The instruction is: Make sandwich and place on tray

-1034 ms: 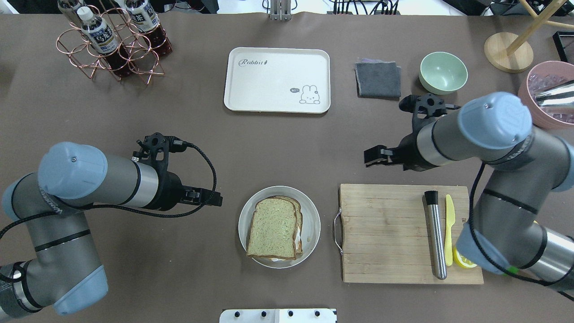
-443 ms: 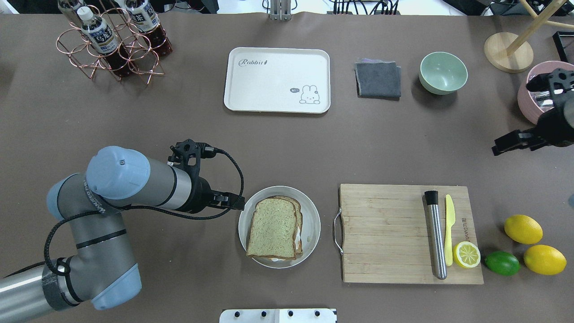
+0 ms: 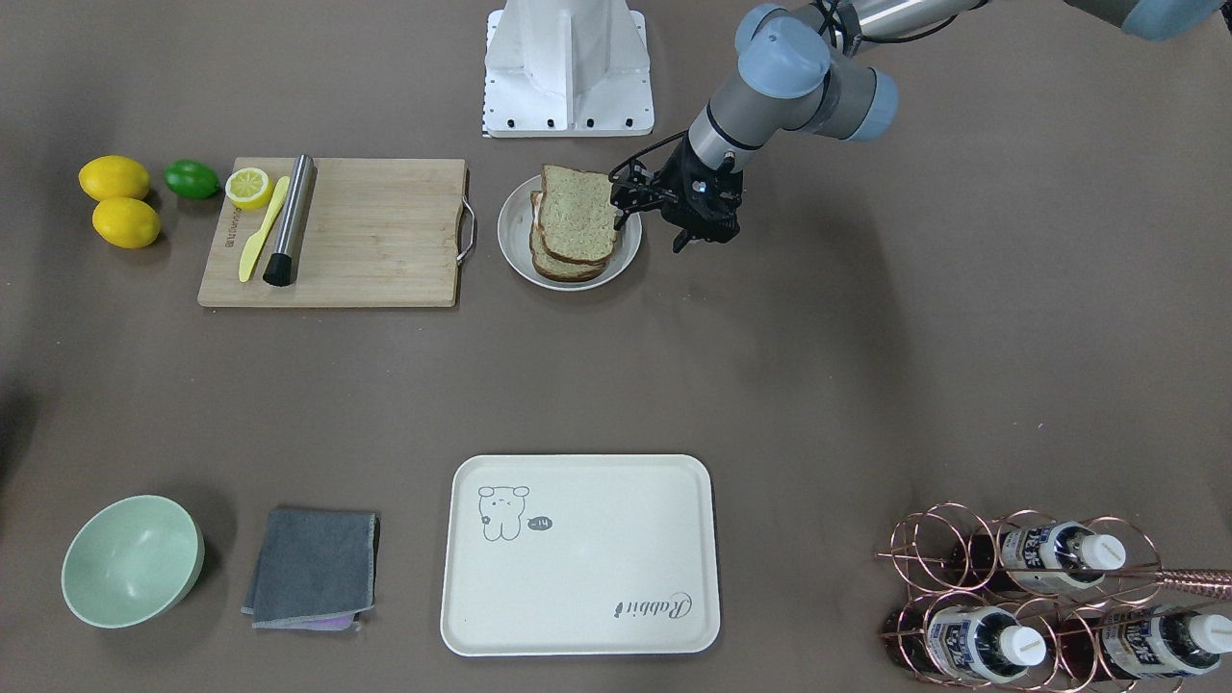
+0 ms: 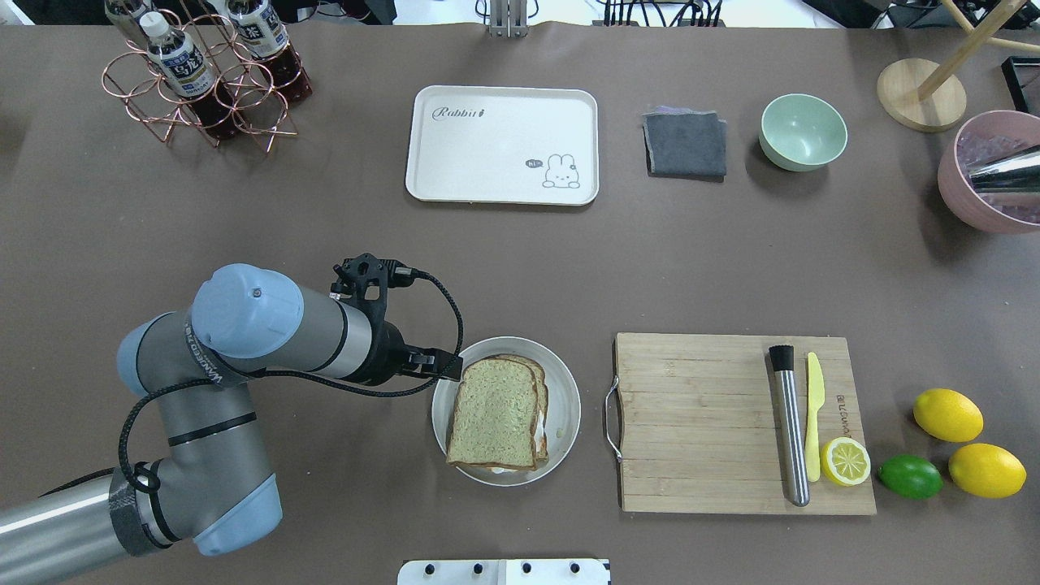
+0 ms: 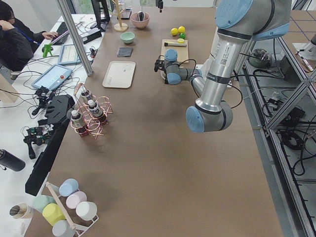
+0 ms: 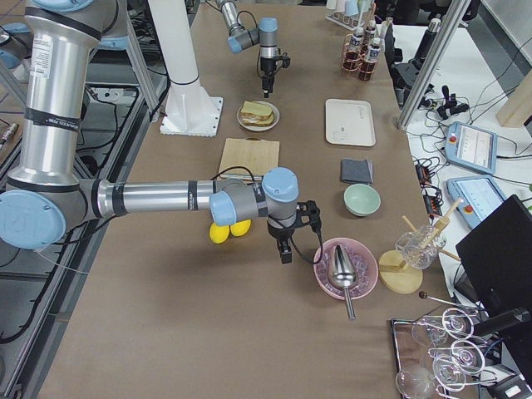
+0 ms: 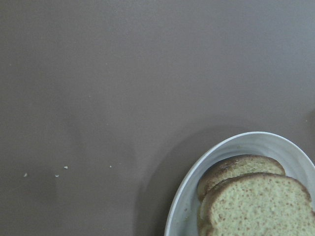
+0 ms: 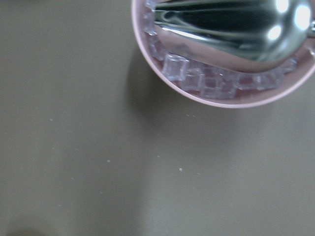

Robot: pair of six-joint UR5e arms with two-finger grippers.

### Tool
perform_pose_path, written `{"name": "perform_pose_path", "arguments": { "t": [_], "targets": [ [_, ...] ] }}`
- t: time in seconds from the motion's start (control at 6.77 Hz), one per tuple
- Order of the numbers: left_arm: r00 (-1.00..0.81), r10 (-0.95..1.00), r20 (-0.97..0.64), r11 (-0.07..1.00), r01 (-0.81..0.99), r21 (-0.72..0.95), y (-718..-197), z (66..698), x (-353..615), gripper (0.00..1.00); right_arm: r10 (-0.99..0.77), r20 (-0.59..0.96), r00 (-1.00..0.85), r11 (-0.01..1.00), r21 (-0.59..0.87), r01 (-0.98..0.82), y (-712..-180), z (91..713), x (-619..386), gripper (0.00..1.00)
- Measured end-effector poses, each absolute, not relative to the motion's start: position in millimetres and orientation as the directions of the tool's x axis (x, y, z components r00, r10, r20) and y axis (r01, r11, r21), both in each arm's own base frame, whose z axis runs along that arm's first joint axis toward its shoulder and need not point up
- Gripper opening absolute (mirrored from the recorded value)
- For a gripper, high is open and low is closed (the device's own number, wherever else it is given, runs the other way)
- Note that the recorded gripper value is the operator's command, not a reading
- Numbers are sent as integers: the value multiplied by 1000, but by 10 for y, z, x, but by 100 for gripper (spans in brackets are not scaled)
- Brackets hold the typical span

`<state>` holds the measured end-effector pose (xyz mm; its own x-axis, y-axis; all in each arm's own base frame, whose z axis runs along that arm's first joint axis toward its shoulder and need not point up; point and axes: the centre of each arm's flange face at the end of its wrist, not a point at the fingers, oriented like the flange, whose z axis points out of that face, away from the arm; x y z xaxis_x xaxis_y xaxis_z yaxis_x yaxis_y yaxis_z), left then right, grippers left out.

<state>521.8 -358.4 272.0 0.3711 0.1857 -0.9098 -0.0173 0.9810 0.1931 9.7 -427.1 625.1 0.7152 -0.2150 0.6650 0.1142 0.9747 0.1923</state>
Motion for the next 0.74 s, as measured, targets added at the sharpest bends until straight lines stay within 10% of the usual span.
{"name": "perform_pose_path", "arguments": {
  "t": [0.3,0.44,0.74],
  "targets": [
    [377,185,-907,981,-24,190,-3563,2758,5257,90,-198,663,722,980,146,135,-4308,6423,492,100],
    [386,183,-904,982,-30,185,-3554,2811,5304,59,-206,647,734,979,128,161,-4280,6571,636,100],
    [397,186,-899,982,-52,181,-3481,2897,5411,38,-212,634,744,977,124,174,-4221,6687,786,100]
  ]
}}
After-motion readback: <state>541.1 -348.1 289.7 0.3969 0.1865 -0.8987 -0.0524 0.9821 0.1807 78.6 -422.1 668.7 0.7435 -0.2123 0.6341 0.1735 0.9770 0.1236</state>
